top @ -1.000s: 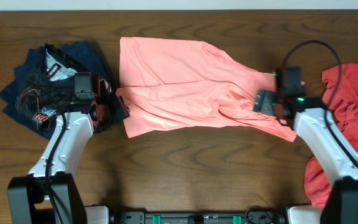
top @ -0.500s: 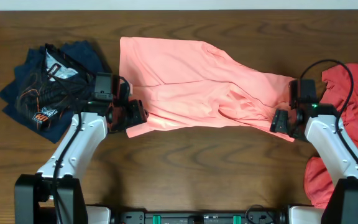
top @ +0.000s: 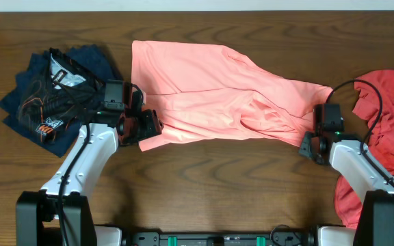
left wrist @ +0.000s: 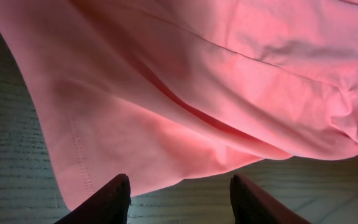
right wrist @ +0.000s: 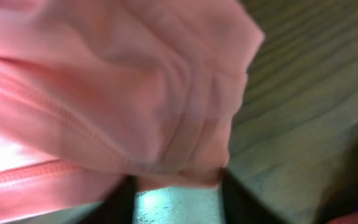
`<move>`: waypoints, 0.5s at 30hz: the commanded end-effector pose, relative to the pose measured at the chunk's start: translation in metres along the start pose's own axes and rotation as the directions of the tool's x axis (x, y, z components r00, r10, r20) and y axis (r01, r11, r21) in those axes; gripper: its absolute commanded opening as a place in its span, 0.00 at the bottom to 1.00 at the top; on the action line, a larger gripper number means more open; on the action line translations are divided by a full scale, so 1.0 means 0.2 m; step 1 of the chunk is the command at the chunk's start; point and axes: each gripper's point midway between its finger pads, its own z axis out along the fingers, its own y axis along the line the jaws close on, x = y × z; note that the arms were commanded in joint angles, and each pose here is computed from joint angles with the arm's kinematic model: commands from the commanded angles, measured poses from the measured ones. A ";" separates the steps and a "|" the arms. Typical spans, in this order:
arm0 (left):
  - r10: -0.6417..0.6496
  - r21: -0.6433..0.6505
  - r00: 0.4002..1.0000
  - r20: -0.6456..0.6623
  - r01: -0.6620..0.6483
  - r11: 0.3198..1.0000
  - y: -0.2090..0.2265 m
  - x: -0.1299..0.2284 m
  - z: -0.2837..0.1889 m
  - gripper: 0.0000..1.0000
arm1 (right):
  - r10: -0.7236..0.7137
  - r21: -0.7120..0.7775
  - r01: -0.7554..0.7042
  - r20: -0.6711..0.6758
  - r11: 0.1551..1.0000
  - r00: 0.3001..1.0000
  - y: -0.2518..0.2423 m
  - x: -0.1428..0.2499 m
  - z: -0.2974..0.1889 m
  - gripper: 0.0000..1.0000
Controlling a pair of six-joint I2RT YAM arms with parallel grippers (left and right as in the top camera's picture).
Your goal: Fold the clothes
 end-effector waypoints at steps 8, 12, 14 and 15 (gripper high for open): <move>0.022 -0.004 1.000 0.011 -0.022 1.000 0.00 -0.01 -0.02 0.49 | 0.030 0.020 -0.030 0.030 0.999 0.999 -0.02 -0.05 -0.01 0.01; 0.022 -0.004 1.000 0.012 -0.022 1.000 0.00 -0.01 -0.02 0.49 | 0.050 0.010 -0.051 0.081 0.999 0.995 -0.01 -0.20 -0.13 0.01; 0.022 -0.004 1.000 0.011 -0.022 1.000 0.00 -0.01 -0.02 0.49 | 0.059 0.011 -0.060 0.094 0.998 0.994 -0.02 -0.24 -0.15 0.01; 0.022 -0.004 1.000 0.010 -0.022 1.000 0.00 0.00 -0.02 0.49 | 0.055 0.006 -0.056 0.092 0.998 0.994 -0.01 -0.24 -0.15 0.03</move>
